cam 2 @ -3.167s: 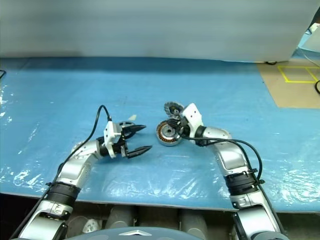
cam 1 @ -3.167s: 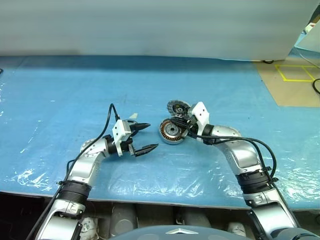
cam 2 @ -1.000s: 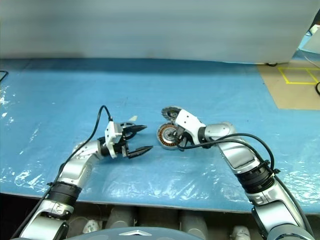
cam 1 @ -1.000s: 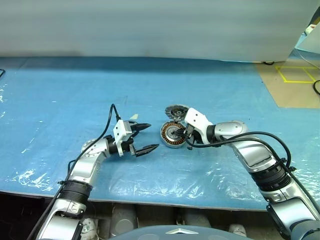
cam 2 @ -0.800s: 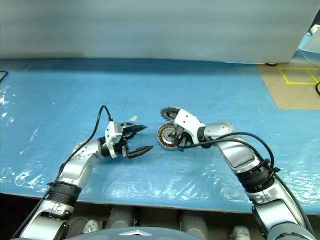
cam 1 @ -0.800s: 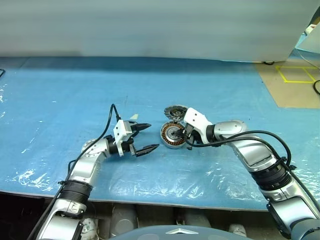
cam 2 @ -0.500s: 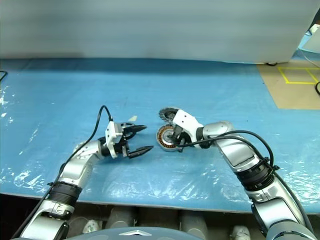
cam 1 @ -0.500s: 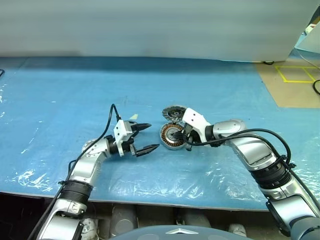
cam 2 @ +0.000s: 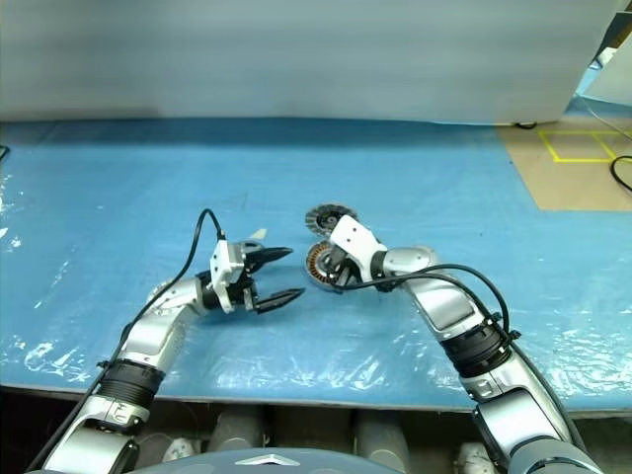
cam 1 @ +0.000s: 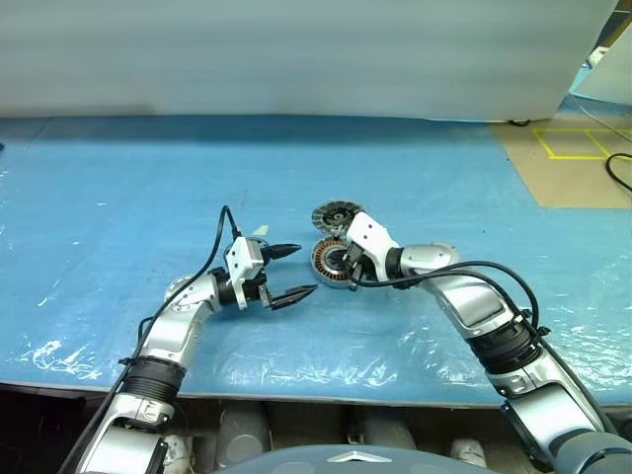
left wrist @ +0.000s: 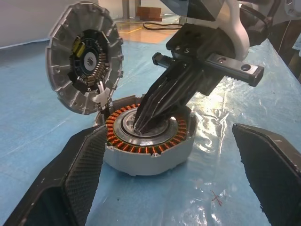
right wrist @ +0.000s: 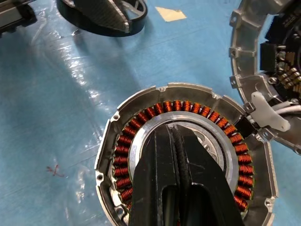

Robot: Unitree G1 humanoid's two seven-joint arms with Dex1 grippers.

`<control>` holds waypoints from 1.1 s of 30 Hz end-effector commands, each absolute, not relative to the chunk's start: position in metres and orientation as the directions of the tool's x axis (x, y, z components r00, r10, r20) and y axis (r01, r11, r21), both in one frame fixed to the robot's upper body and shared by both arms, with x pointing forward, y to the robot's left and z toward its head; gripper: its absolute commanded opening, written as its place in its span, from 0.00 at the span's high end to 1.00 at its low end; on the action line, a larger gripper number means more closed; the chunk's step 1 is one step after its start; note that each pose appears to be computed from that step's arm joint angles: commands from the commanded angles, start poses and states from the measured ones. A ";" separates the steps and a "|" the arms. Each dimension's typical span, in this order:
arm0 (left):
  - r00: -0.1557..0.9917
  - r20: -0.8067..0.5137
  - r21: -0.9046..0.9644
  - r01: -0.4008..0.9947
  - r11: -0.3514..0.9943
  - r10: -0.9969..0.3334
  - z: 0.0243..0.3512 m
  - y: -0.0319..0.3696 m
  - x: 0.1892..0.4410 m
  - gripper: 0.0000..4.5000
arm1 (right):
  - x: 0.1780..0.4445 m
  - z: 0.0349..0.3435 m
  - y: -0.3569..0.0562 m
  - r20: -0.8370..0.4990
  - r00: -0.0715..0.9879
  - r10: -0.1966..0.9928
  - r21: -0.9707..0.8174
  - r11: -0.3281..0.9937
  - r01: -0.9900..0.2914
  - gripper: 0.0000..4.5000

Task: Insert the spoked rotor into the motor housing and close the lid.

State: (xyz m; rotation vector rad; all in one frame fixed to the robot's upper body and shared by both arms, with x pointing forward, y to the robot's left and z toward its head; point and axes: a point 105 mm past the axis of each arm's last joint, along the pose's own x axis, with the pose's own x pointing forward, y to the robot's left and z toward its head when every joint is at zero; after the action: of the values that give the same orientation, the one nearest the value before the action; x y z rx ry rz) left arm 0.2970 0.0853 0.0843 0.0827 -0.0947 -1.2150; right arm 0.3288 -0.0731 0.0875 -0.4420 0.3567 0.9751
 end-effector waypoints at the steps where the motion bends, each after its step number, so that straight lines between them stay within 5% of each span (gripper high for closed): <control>1: 0.341 0.043 0.156 0.926 0.343 -0.939 0.093 0.085 0.297 0.00 | 0.335 0.096 -0.077 -0.426 0.549 0.719 -0.182 0.527 -0.830 1.00; 5: 0.338 0.043 0.155 0.927 0.341 -0.940 0.093 0.085 0.298 0.00 | 0.319 0.119 -0.063 -0.323 0.449 0.833 -0.132 0.430 -0.893 1.00; 17: 0.337 0.042 0.154 0.928 0.339 -0.941 0.093 0.084 0.297 0.00 | 0.321 0.116 -0.085 -0.396 0.455 0.798 -0.159 0.429 -0.889 1.00; 23: 0.336 0.037 0.151 0.929 0.337 -0.941 0.092 0.085 0.296 0.00 | 0.324 0.114 -0.087 -0.404 0.478 0.780 -0.168 0.451 -0.877 0.65; 33: 0.331 0.031 0.153 0.931 0.332 -0.943 0.091 0.085 0.296 0.00 | 0.324 0.102 -0.090 -0.438 0.483 0.759 -0.157 0.464 -0.872 0.65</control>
State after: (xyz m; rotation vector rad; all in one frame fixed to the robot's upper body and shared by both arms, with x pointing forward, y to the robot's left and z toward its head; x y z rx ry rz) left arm 0.2968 0.0864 0.0841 0.0896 -0.0915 -1.2179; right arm 0.3253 -0.0929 0.0988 -0.3732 0.3463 1.0165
